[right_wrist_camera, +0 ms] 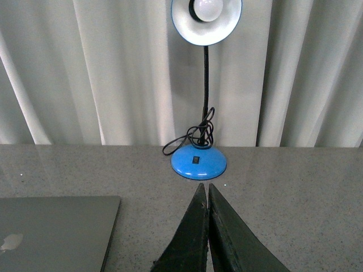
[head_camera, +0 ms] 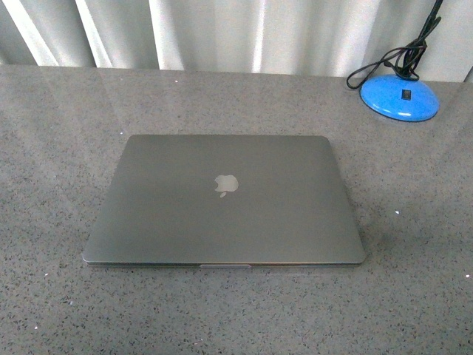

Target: Close laptop

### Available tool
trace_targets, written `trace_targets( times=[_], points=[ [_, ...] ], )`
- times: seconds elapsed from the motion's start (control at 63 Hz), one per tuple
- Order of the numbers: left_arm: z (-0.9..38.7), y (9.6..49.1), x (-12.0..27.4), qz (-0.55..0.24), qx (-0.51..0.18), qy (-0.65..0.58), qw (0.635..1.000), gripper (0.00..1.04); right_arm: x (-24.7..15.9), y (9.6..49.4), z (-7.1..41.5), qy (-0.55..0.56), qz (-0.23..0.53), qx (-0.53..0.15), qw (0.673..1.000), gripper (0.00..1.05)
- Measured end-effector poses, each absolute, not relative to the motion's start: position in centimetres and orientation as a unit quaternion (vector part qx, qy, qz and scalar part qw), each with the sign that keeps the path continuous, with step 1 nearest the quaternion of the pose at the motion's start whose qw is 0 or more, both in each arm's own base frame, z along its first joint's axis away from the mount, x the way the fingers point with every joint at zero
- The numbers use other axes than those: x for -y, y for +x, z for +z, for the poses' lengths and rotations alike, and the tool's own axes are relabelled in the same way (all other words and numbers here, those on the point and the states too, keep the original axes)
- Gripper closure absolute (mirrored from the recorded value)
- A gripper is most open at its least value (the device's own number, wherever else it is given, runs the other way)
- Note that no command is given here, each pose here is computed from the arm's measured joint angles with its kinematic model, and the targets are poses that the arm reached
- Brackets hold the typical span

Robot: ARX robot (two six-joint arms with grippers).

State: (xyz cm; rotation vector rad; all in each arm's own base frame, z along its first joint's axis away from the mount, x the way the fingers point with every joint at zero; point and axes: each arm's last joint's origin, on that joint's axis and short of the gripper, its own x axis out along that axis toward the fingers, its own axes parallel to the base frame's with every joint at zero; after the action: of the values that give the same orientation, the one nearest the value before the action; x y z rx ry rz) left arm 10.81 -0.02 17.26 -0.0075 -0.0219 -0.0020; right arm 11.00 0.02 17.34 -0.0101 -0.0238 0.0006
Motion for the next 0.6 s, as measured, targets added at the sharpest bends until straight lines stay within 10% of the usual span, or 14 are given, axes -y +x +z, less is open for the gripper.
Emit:
trace_targets(
  times=[0.381,0.603],
  points=[
    [17.0,9.7,0.0,-0.001,0.008,-0.004,1.000,1.01,0.0,9.7,17.0,-0.002,0.001,0.009,1.000,1.04],
    [17.0,9.7,0.0,-0.001,0.008,-0.004,1.000,0.46,0.0,9.7,17.0,-0.002,0.000,0.009,1.000,0.53]
  ],
)
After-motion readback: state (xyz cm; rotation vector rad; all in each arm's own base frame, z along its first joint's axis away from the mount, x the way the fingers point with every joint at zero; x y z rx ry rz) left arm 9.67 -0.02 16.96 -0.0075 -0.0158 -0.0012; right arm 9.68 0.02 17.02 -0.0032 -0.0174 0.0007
